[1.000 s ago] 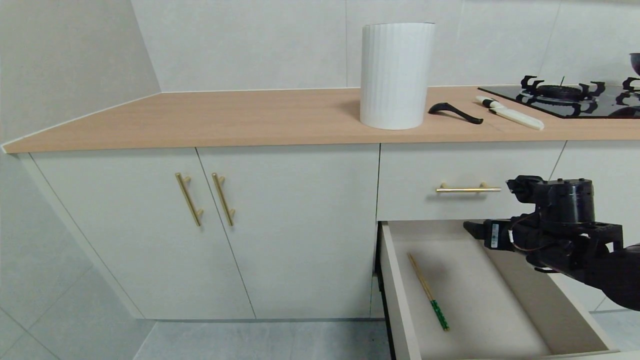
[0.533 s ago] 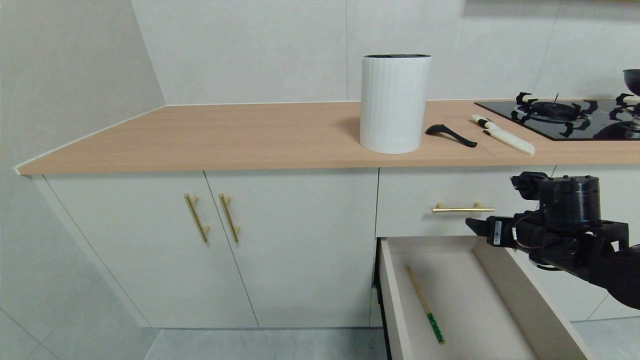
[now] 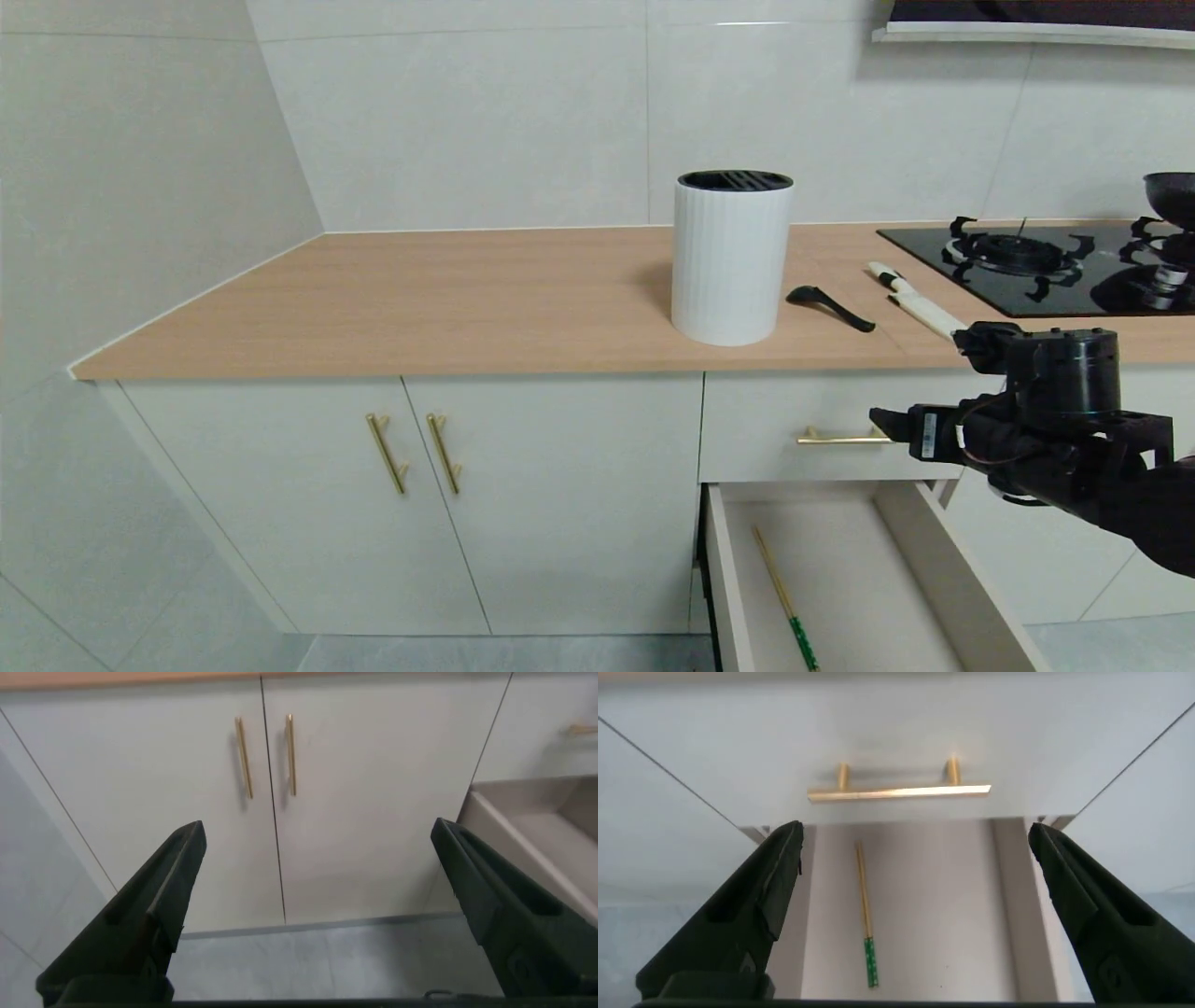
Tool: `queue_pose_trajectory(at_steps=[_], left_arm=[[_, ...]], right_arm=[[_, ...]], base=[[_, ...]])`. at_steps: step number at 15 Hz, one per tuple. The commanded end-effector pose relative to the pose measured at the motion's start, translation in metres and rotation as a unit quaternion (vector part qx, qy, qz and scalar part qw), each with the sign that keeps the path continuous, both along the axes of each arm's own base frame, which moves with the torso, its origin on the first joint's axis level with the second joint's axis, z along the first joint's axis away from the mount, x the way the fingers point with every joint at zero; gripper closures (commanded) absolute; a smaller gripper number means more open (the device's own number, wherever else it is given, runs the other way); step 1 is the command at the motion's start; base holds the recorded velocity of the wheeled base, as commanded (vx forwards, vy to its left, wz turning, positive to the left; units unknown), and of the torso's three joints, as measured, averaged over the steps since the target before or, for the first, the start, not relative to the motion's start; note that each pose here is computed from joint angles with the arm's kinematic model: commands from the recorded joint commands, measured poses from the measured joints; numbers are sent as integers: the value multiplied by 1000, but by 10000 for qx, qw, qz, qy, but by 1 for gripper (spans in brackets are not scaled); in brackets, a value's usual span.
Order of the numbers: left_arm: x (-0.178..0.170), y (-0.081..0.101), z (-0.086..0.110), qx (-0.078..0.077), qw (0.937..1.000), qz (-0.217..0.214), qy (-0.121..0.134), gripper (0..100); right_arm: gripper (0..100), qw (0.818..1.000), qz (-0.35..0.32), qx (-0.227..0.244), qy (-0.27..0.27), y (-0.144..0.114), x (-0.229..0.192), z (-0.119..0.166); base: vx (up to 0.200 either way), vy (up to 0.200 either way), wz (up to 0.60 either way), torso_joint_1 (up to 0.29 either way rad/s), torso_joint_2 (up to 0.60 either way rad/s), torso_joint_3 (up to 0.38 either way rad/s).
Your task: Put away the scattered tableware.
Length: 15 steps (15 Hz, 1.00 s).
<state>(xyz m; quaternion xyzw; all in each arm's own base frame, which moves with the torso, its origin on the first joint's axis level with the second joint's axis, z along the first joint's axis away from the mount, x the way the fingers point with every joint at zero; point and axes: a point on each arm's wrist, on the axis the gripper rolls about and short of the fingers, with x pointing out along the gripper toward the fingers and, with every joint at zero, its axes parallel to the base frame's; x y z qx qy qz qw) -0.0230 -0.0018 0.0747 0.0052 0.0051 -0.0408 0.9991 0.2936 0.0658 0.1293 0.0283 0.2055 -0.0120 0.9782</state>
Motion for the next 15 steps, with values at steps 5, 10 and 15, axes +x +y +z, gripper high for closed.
queue_pose_trajectory(at_steps=[5,10,15], left_arm=[[0,0,0,-1,10000,1,1,0],[0,0,0,-1,10000,1,1,0],[0,0,0,-1,10000,1,1,0]], right_arm=[[0,10000,5,-9,16,0,0,-1],[0,9999,27,-71,69,0,1,-4],[0,9997,74,-186,115,0,-1,-6]], base=[[0,0,0,215,-497,-281],[0,0,0,240,-524,-291],[0,0,0,71,-146,-79]])
